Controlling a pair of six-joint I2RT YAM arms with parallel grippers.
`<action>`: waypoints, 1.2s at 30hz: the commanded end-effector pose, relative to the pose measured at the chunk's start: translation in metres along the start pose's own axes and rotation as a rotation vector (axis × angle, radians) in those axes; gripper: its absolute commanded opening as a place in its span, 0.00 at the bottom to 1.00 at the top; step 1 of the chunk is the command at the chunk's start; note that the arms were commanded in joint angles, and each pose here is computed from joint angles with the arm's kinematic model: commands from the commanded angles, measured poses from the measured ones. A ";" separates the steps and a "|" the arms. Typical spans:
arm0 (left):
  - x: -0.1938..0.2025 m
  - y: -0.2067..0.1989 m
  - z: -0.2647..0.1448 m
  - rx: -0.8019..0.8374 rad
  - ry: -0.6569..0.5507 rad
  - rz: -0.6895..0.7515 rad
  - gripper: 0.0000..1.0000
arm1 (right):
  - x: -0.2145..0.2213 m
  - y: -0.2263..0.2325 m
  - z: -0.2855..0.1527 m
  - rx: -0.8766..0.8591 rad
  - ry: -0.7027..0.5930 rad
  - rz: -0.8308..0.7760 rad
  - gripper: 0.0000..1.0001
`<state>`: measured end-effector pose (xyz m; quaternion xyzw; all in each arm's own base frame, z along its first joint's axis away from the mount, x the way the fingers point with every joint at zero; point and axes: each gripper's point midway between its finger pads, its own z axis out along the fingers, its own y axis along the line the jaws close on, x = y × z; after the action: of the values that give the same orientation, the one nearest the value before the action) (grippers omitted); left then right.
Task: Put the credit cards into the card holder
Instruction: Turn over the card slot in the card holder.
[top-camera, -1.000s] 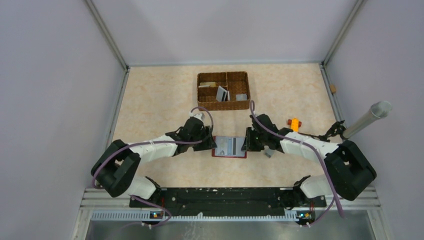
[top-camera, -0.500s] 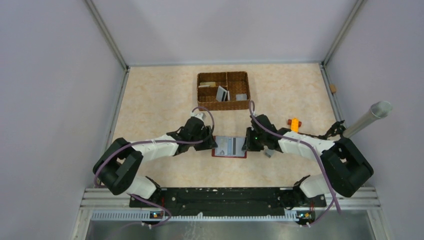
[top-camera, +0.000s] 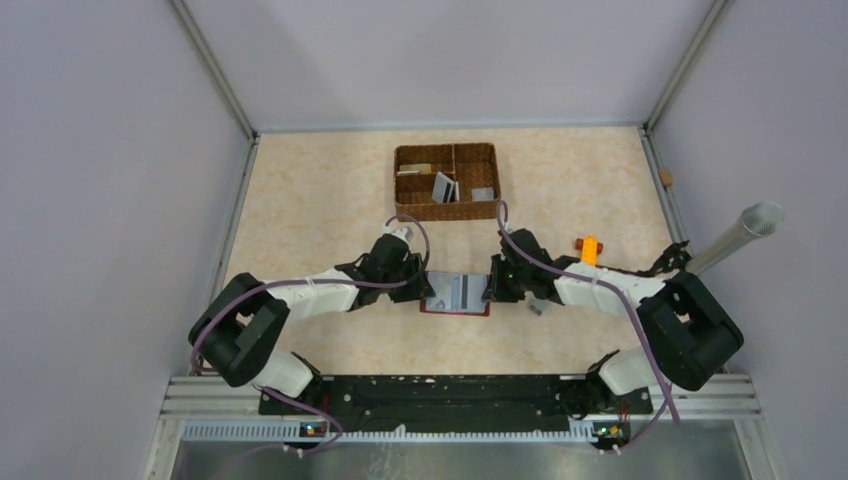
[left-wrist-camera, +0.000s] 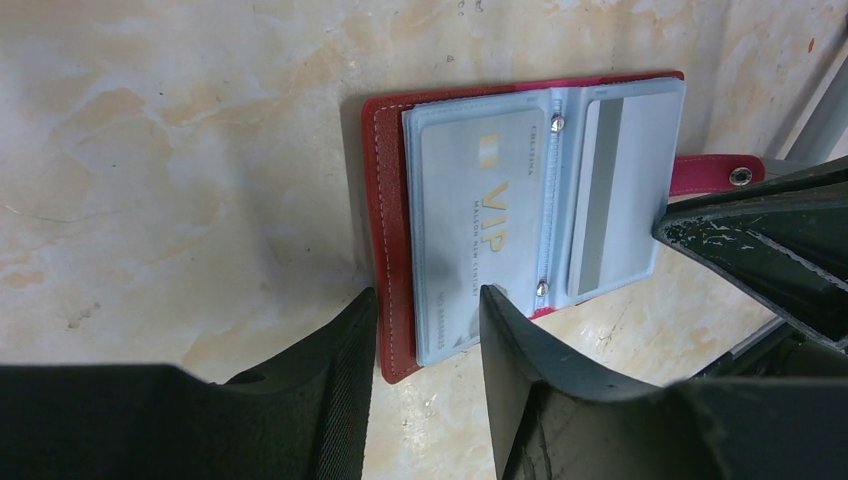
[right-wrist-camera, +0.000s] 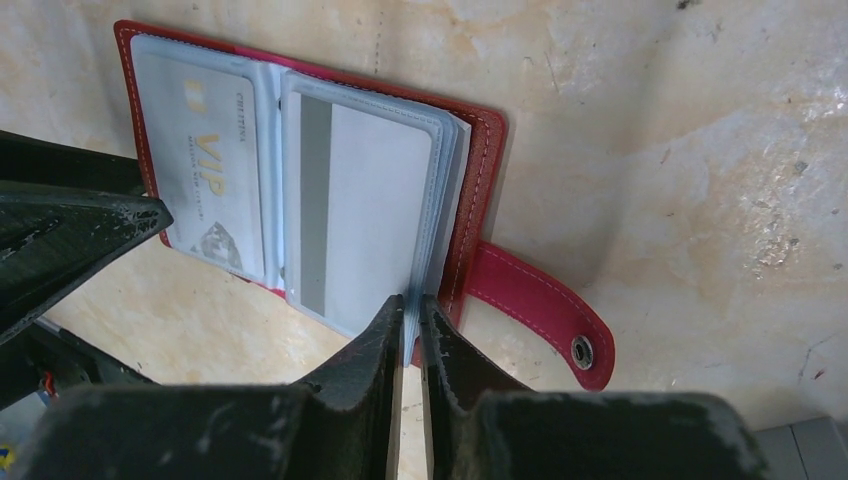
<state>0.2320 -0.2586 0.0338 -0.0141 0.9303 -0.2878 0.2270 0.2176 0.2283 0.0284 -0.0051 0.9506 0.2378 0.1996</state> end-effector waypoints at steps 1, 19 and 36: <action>-0.006 -0.008 0.002 0.039 -0.021 -0.003 0.43 | -0.011 0.021 -0.007 -0.070 -0.051 -0.006 0.09; -0.004 -0.017 0.003 0.092 -0.009 -0.029 0.38 | -0.020 0.065 -0.020 -0.148 -0.086 -0.064 0.09; -0.004 -0.023 0.001 0.120 -0.011 -0.040 0.36 | -0.021 0.088 0.000 -0.121 -0.077 -0.146 0.29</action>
<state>0.2310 -0.2728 0.0403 -0.0219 0.9188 -0.3304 0.2148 0.2174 0.2891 0.0594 -0.0643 0.9339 0.2703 0.2251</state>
